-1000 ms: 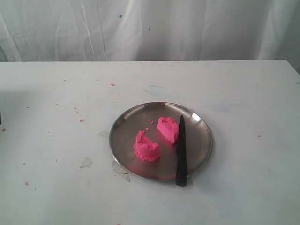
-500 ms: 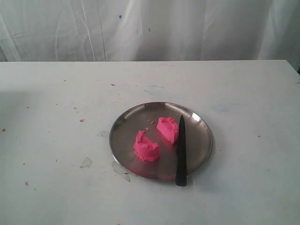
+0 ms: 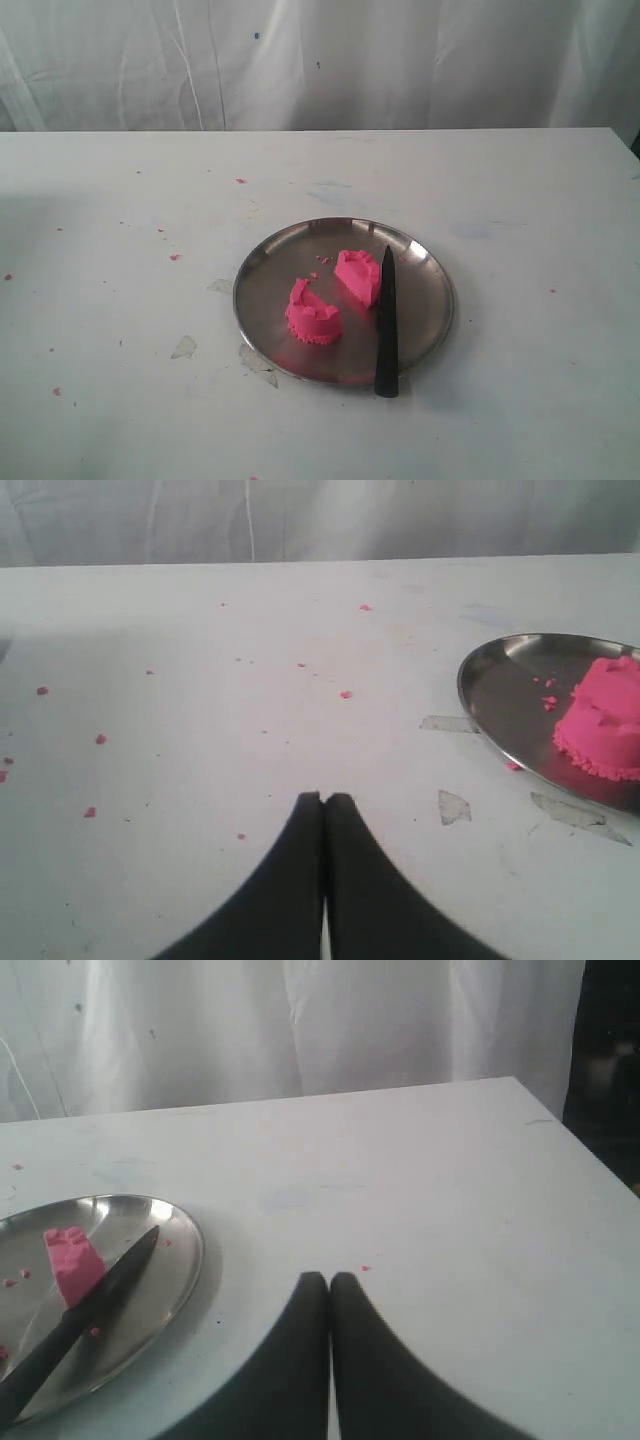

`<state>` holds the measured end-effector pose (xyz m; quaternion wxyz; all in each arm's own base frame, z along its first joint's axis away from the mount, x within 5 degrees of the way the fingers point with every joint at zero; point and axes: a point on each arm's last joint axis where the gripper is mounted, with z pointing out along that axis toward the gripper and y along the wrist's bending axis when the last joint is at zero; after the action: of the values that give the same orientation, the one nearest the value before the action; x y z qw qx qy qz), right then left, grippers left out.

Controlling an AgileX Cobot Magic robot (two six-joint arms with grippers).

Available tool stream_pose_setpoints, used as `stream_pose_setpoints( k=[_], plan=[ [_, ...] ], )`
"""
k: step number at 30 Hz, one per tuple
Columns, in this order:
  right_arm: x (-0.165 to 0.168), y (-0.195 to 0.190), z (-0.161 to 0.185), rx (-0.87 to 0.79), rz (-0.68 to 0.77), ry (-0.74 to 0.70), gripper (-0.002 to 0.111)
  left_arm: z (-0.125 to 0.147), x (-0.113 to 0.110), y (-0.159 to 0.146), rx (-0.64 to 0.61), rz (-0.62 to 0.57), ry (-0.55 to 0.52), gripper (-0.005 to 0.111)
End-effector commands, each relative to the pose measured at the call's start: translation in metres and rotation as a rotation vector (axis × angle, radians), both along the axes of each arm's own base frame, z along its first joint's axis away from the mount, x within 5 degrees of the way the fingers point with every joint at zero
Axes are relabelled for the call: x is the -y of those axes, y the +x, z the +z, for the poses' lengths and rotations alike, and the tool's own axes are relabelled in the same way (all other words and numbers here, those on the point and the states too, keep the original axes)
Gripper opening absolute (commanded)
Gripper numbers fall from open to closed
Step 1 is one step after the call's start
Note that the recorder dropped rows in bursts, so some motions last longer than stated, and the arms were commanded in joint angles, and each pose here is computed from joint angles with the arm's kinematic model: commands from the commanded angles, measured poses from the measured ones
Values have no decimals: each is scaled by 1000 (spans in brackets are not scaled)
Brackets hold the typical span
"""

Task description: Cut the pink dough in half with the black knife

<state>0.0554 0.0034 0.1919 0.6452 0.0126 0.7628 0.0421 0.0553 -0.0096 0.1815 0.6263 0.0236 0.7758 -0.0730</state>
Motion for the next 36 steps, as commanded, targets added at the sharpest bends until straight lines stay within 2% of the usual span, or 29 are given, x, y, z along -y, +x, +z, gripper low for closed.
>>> stream_pose_setpoints(
  k=[1,36],
  plan=[
    [0,0,0,16,-7,-2,0,-1,0,0,2,1,-3,0],
    [0,0,0,15,-10,20,0,-1,0,0,2,1,-3,0]
  ],
)
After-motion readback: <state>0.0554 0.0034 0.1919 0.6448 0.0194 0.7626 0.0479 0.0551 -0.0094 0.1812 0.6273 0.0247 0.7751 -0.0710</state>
